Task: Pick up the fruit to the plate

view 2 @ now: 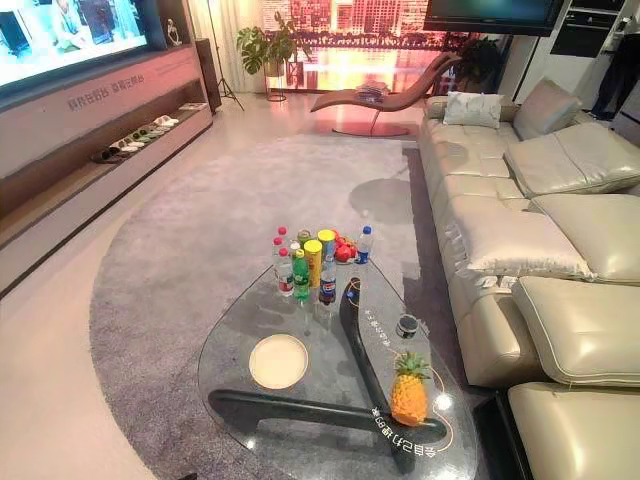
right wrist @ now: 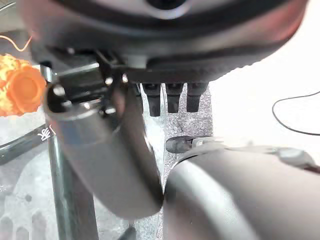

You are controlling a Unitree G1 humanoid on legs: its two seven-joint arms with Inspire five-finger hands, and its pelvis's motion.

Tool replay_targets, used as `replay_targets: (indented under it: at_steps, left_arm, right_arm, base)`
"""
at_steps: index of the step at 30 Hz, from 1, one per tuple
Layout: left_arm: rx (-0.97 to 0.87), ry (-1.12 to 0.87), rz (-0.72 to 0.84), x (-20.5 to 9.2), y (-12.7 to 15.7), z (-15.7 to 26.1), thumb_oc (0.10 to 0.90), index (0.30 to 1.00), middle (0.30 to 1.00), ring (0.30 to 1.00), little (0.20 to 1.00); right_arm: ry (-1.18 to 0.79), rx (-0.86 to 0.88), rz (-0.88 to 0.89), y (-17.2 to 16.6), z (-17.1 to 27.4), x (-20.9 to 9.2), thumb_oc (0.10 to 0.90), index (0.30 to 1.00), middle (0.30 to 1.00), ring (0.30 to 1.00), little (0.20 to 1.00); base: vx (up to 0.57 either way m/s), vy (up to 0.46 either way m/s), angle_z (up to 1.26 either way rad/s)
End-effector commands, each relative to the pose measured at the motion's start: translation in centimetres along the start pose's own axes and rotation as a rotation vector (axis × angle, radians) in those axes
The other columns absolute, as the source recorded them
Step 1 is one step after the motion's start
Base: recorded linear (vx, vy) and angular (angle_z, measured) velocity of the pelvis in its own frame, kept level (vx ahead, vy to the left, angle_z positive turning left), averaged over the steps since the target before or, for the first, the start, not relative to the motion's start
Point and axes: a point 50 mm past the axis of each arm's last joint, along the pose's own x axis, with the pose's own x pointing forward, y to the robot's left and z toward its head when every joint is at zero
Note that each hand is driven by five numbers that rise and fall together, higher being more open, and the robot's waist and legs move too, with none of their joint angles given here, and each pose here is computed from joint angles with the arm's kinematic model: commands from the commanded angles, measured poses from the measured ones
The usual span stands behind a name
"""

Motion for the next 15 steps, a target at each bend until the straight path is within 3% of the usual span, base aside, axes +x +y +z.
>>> replay_targets:
  at_steps: [1,15]
  left_arm:
    - [0.039,-0.020,-0.039,0.31,-1.10,1.73,0.800,0.900,0.900,0.900,0.900]
    - [0.018,-0.037,-0.044,0.31,-0.95,1.96,0.800,0.900,0.900,0.900,0.900]
  right_arm:
    - [0.083,-0.115,-0.016,0.41,-1.22,0.08,0.800,0.900,0.900,0.900,0.900]
    - [0.082,-0.124,-0.017,0.40,-1.20,0.09,0.800,0.900,0.900,0.900,0.900]
  base:
    - [0.25,0.170,-0.20]
    - [0.00,0.000,0.00]
